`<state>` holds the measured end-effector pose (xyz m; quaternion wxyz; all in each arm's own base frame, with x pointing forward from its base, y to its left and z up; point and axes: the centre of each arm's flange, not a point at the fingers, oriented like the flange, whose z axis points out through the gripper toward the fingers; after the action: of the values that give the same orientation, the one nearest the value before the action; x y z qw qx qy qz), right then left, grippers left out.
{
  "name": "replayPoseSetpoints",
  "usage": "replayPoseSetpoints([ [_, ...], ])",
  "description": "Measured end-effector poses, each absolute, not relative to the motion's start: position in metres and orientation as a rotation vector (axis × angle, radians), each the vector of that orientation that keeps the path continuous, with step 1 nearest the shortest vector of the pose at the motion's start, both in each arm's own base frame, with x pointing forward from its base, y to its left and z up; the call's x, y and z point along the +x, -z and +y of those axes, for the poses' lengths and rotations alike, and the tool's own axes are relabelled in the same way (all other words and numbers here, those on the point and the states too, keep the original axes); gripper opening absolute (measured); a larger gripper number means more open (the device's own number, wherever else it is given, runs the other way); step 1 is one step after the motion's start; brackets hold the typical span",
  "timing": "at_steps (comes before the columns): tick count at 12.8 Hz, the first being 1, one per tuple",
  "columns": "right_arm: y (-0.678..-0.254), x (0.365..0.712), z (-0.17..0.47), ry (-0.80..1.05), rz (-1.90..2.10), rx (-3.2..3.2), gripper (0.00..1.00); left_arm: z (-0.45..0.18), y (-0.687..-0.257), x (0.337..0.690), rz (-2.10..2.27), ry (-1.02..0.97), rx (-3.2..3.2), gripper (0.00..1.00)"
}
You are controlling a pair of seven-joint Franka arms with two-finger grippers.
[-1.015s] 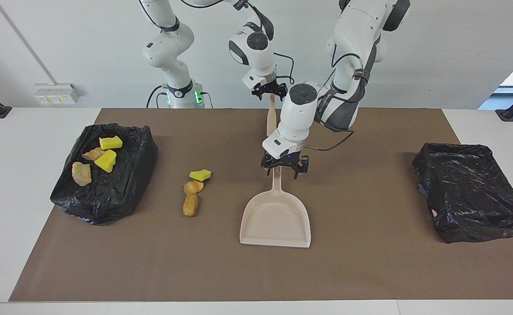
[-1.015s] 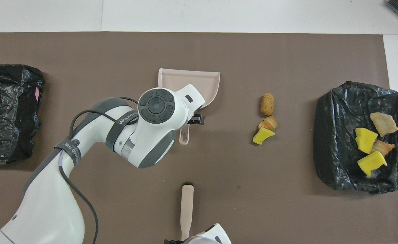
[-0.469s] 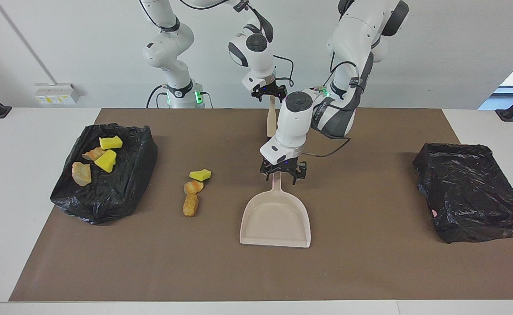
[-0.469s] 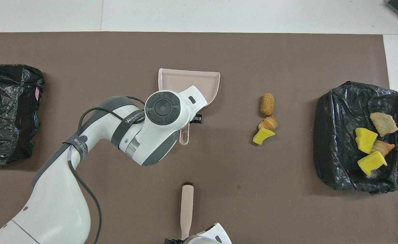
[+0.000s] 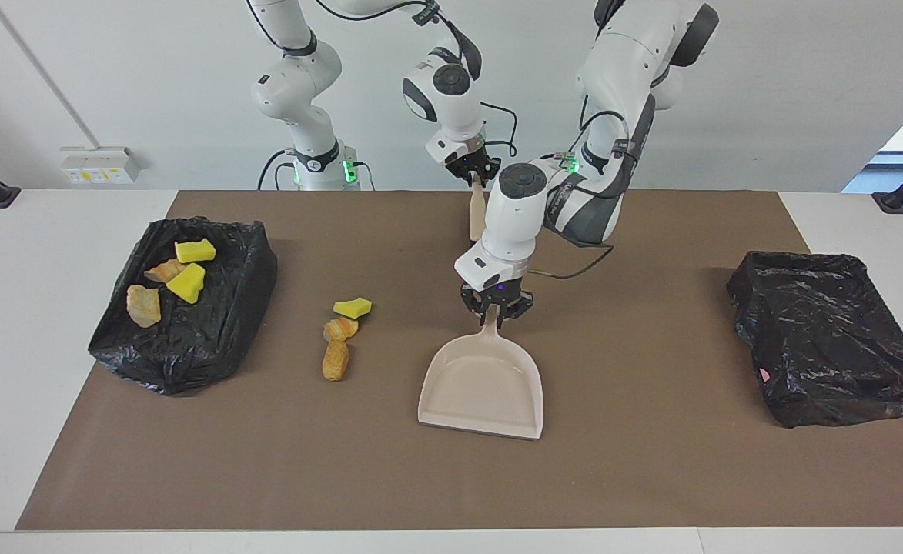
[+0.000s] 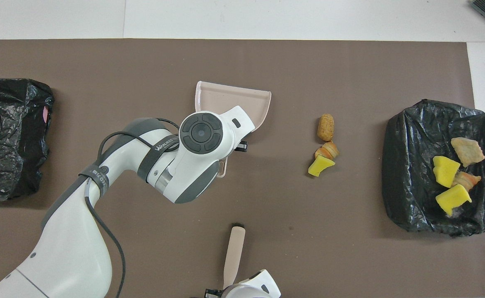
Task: Sweep and dump trash in bin
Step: 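Lift the brush with the right gripper while the left gripper tilts the dustpan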
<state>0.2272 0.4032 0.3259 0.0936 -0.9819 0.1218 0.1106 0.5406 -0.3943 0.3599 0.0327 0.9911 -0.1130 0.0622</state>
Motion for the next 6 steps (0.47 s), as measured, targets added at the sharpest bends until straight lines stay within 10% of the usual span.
replayPoseSetpoints([
  [6, -0.358, 0.275, 0.391, -0.42, 0.415, -2.911, 0.26, -0.375, -0.382, 0.545, -0.713, -0.125, 3.077, 0.31],
])
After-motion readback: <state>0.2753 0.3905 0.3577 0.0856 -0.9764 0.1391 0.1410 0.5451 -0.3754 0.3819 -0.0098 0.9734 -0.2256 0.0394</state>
